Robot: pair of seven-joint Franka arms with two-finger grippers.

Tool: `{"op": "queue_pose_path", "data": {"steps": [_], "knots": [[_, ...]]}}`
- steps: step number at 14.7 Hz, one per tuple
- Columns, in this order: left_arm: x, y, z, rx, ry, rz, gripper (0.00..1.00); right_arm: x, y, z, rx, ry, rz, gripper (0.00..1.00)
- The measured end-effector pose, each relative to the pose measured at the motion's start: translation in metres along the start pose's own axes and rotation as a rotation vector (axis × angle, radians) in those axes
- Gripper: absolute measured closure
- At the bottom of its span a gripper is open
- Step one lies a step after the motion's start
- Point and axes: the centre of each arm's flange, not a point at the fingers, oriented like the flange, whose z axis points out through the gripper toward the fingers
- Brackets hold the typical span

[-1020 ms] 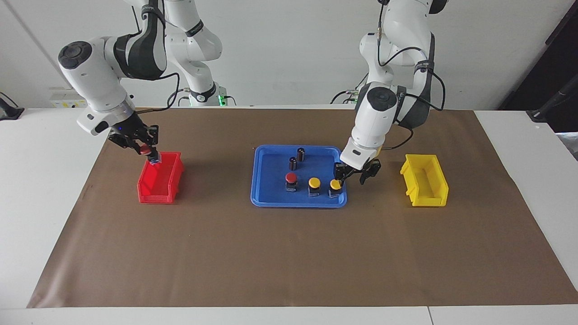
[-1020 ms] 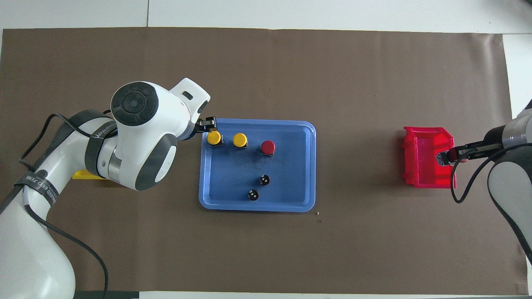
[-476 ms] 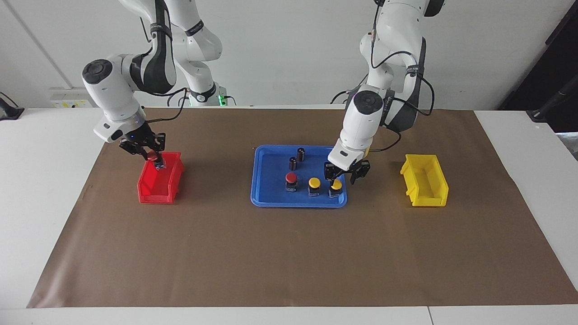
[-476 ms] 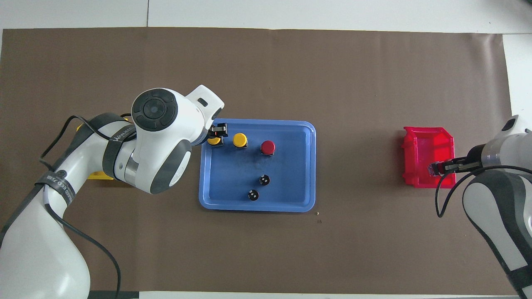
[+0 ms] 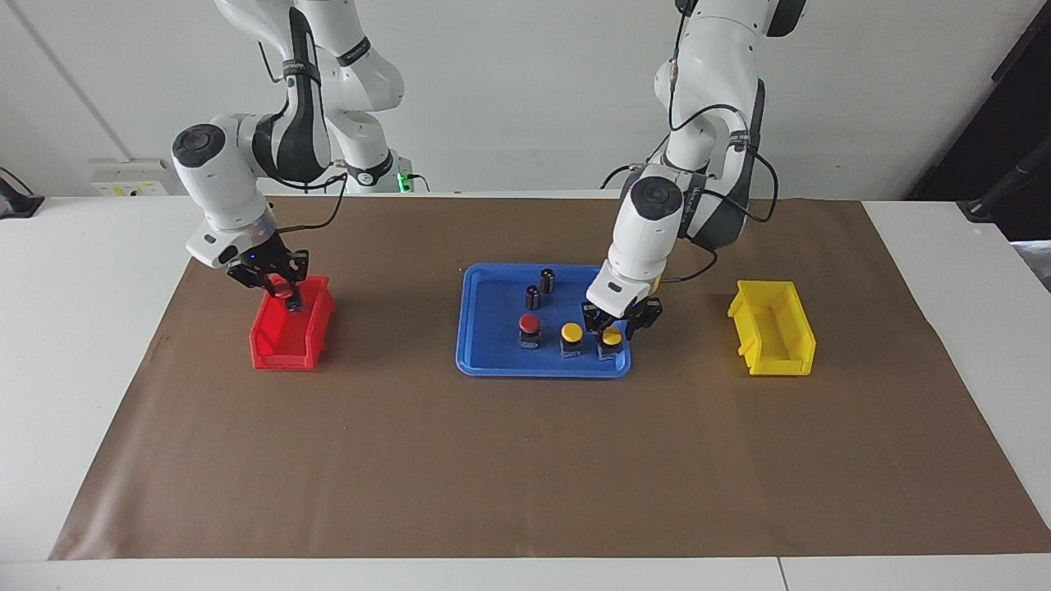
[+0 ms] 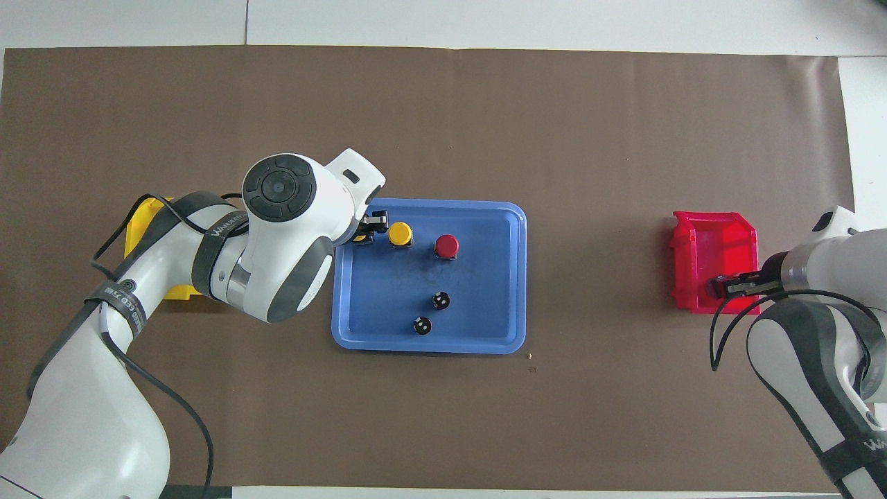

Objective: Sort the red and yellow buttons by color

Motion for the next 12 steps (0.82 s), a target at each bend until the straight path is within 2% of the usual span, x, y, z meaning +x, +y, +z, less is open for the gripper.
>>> {"op": "queue_pose_path", "data": {"steps": [1, 2, 5, 7, 10, 12], "knots": [[0.000, 0.000, 0.000, 0.000, 0.000, -0.001, 0.46, -0.001, -0.001, 0.003, 0.000, 0.000, 0.000, 0.59], [0.000, 0.000, 0.000, -0.001, 0.000, -0.002, 0.59, -0.002, -0.001, 0.004, 0.000, 0.000, -0.001, 0.59], [0.001, 0.002, -0.003, -0.025, -0.017, -0.028, 0.59, -0.003, -0.003, 0.007, 0.002, -0.005, -0.003, 0.59], [0.004, 0.003, -0.016, -0.015, -0.043, -0.032, 0.59, -0.005, -0.003, 0.010, 0.003, -0.010, -0.004, 0.59], [0.019, -0.008, -0.072, 0.014, -0.086, -0.038, 0.59, -0.005, -0.004, 0.010, 0.004, -0.011, -0.004, 0.59], [0.037, -0.049, -0.118, 0.019, -0.095, -0.029, 0.59, -0.005, -0.004, 0.010, 0.004, -0.011, -0.004, 0.59]]}}
